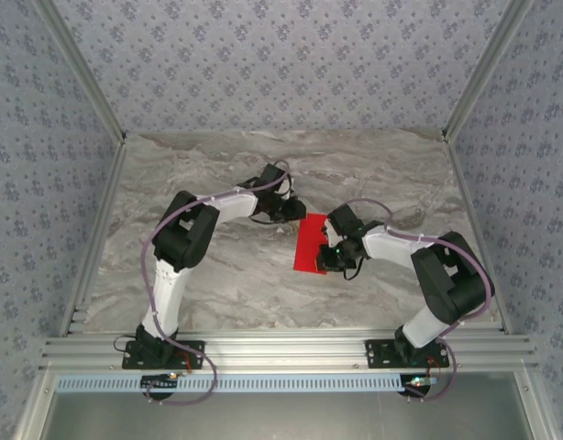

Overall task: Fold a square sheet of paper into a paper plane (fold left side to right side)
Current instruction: First fold the square sheet of paper in half at the center of the table.

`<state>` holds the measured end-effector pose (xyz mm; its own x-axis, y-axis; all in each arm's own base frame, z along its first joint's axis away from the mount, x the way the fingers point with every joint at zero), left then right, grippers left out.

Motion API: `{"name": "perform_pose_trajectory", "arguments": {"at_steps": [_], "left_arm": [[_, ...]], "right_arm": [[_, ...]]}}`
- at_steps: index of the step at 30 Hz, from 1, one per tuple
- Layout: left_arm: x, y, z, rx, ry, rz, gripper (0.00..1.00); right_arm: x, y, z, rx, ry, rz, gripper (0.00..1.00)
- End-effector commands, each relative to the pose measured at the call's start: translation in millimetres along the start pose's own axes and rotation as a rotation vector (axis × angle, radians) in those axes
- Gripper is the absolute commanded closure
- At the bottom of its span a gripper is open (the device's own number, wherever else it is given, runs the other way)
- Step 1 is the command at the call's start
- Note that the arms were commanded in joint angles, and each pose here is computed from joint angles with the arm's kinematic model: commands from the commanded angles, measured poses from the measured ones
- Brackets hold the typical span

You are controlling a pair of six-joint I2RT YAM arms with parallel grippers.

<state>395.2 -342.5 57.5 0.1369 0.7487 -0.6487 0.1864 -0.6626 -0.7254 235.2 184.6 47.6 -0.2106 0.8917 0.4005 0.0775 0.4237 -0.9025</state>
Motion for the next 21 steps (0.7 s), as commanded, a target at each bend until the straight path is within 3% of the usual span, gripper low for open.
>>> {"name": "perform_pose_trajectory", "arguments": {"at_steps": [1,7,12,16,21], "left_arm": [[31.1,8.9,-15.5,-0.026,-0.006,-0.105,0.78],[32.9,14.4,-22.4,-0.031,-0.010,-0.112,0.78],[17.0,-15.9,-25.1,-0.094,0.023,-0.067,0.78],[-10.0,-41.8,-14.3,-0.117,0.066,0.057,0.81],[-33.1,-33.8,12.7,-0.042,0.103,0.175,0.82]], "right_arm": [[-41.2,11.3,43.5,0.164,0.039,0.209,0.87],[-41.3,9.1,44.1,0.161,0.039,0.208,0.87],[-40.4,8.1,42.2,0.155,0.035,0.208,0.87],[-40.6,7.6,41.1,0.153,0.035,0.215,0.87],[-41.3,7.7,40.4,0.153,0.033,0.220,0.87]]}}
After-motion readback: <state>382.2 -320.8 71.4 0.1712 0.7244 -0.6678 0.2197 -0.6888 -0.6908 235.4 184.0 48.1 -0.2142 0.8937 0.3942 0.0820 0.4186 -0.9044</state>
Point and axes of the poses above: each hand's point on the last joint's axis, 136 mm out from that joint toward the fingers, its own y axis out along the fingers, its own x axis along the line the jaws close on, z = x × y, the point moved 4 cm from there along -y, back along the fingers, and after that the axes turned 3 degrees about -y, right-handed, at the moved point
